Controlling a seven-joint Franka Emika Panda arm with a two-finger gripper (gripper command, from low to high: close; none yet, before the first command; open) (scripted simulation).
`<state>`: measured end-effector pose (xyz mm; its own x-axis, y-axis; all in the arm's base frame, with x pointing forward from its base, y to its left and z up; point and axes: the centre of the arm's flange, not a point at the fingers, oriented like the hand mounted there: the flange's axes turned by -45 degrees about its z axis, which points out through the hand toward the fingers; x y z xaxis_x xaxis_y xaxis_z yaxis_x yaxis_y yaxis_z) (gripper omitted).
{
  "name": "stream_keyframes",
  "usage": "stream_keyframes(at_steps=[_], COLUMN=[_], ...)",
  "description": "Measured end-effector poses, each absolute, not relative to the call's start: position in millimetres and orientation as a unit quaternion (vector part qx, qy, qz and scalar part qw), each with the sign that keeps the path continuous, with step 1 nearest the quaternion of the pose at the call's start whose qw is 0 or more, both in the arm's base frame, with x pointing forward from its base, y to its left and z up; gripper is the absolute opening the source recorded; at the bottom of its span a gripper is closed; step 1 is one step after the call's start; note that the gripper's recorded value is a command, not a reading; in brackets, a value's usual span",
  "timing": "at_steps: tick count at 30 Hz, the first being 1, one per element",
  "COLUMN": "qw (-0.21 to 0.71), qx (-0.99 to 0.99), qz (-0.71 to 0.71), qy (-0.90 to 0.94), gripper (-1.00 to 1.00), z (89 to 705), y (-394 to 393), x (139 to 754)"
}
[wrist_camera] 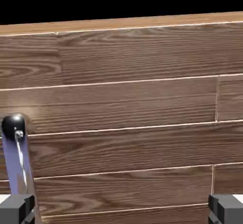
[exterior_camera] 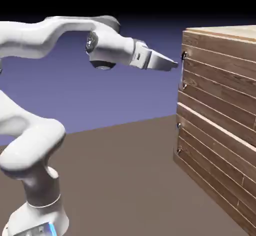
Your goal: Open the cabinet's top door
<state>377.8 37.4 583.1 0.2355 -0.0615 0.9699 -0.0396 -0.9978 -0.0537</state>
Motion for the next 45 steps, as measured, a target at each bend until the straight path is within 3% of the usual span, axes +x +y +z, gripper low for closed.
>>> stream_keyframes(at_steps=[26, 30, 31, 45], qw=[-0.013, -0.014, -0.013, 0.052], qx=[-0.707, -0.707, -0.707, -0.705], qz=[-0.707, -0.707, -0.707, -0.705], qy=[0.013, 0.013, 0.013, -0.054], gripper=[0.00, 0.00, -1.00, -1.00], z=[484, 484, 484, 484], y=[124, 123, 122, 91], x=[452, 493, 502, 417])
